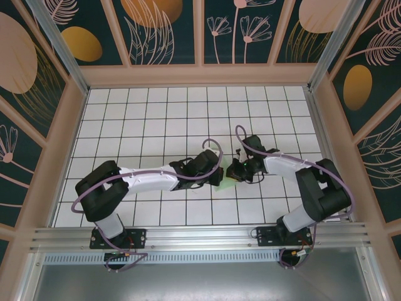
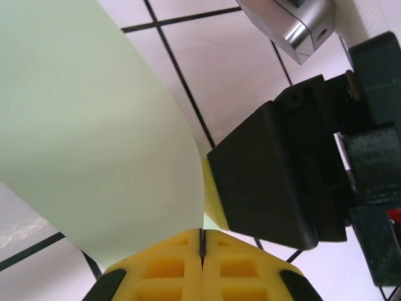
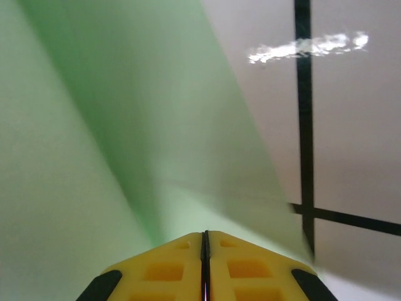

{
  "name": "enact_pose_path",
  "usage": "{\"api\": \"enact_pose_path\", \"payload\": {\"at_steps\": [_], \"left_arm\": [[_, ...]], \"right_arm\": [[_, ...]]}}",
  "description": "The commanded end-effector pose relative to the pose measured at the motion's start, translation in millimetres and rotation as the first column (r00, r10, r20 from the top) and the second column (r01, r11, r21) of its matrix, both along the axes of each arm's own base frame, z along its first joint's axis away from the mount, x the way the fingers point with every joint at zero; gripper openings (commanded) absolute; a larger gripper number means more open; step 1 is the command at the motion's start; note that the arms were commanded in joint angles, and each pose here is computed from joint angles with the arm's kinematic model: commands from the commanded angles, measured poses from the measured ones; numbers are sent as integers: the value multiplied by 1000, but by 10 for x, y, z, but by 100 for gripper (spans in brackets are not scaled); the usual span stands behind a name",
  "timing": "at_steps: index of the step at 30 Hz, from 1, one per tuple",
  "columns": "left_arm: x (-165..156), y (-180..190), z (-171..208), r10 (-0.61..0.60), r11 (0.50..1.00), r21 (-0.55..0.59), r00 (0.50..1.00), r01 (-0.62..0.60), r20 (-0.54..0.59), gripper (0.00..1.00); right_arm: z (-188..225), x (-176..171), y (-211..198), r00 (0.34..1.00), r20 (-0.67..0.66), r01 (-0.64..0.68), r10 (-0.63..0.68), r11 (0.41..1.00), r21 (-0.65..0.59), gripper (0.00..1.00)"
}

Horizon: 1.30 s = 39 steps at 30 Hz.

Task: Fold a paper plane with a square sheet of paper (fold left side to right side)
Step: Fold the triangle a second time at the center of the table.

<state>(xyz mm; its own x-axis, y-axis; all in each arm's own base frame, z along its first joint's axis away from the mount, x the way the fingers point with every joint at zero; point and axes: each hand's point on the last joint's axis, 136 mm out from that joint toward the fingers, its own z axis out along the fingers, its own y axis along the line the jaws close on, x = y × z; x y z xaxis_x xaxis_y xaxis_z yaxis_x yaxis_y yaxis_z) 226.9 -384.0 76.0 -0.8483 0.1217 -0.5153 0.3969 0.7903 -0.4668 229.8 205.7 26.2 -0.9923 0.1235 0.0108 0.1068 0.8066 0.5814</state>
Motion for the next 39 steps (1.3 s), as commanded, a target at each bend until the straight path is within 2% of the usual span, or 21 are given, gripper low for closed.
{"api": "enact_pose_path", "payload": {"at_steps": [1,16,22,25,39], "left_arm": [[9,49,47,-4,1000,-15,1000,4,4,5],[69,197,-127,-76,997,21,996,75,45,8],[143,257,-210,-53,996,78,997,49,49,8],[169,298,-366,-47,991,128,998,42,38,7],[317,363,-454,-28,980,199,997,14,70,7]], "right_arm": [[-98,-20,-25,1000,-21,-5,4,999,-54,12],[-263,-94,-110,998,-59,-40,32,989,-141,10],[-267,-89,-114,998,-57,-49,40,986,-157,10],[-273,-89,-118,997,-57,-54,45,985,-164,10],[-300,-101,-126,996,-63,-68,57,981,-184,10]]}}
